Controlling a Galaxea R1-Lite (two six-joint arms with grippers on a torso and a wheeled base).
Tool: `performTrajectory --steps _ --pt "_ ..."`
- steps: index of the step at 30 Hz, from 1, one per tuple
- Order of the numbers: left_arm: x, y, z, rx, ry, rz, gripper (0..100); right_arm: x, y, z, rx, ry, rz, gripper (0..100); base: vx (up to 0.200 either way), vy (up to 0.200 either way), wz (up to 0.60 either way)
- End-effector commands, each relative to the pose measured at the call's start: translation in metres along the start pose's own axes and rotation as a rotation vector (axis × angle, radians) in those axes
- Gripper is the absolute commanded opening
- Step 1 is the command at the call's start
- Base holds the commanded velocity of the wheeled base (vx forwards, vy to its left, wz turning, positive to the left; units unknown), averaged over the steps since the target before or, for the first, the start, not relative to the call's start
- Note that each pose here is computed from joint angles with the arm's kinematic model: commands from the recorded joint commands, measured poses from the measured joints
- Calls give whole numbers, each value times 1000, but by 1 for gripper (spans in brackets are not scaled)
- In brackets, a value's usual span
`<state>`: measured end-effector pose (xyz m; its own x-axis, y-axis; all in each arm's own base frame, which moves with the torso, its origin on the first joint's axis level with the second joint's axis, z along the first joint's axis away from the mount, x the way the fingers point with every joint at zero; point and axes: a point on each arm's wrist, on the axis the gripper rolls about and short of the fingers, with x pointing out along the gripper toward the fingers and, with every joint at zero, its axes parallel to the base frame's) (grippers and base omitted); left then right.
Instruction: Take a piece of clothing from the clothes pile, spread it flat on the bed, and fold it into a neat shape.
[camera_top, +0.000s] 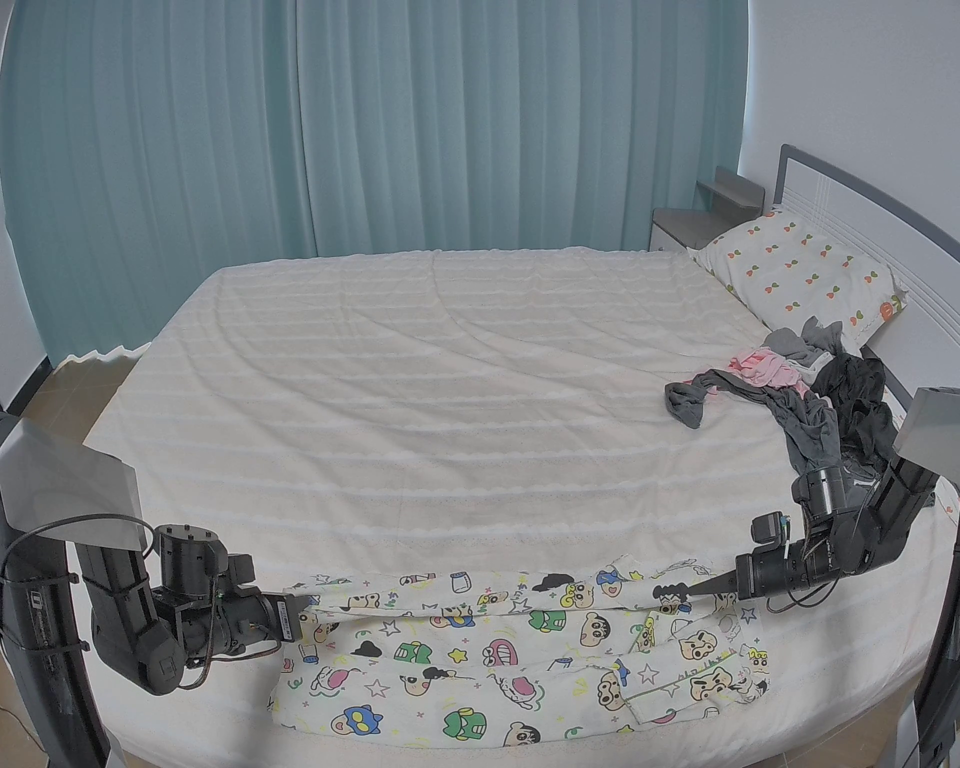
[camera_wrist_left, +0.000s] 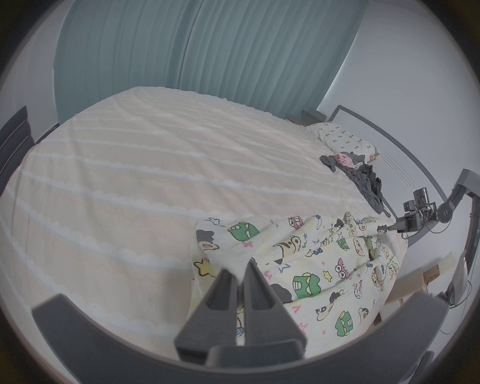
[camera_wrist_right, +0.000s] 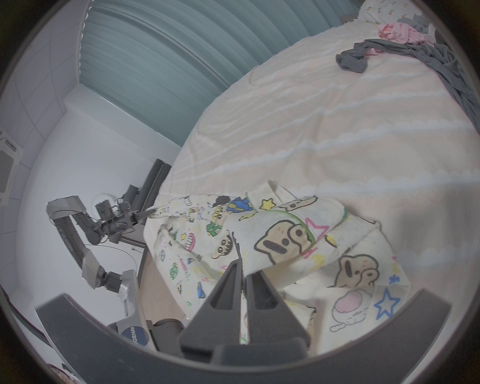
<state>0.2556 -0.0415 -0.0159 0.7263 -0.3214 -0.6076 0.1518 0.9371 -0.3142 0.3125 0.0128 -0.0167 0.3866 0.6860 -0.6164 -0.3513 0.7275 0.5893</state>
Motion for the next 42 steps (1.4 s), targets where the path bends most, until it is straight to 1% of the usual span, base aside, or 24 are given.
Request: performTrajectory --steps 1,8,16,21,22,28,32,34,37,42 --pt "4 3 -8 -6 21 4 0 3 -2 -3 -7 10 -14 100 0 0 0" --pt "7 4 -11 -4 12 2 0 7 -4 2 -31 1 -1 100 0 0 0" --pt "6 4 -12 -7 16 1 0 33 -3 9 -64 26 25 100 0 0 0" --pt "4 4 -14 -9 24 3 0 46 -4 7 -67 52 38 100 0 0 0" --pt "4 4 -14 -9 24 3 0 49 -5 6 -66 57 34 0 0 0 0" --pt "4 4 -14 -10 24 3 0 49 -6 6 -68 56 32 0 0 0 0" --pt "3 4 -14 -8 24 4 0 35 -5 12 -67 21 34 0 0 0 0" --pt "3 5 -13 -6 19 6 0 25 -5 12 -59 5 51 0 0 0 0" --pt "3 5 -12 -8 15 7 0 14 0 7 -51 2 87 0 0 0 0" --pt "1 6 -13 -3 -4 6 0 2 7 -4 -35 12 92 0 0 0 0"
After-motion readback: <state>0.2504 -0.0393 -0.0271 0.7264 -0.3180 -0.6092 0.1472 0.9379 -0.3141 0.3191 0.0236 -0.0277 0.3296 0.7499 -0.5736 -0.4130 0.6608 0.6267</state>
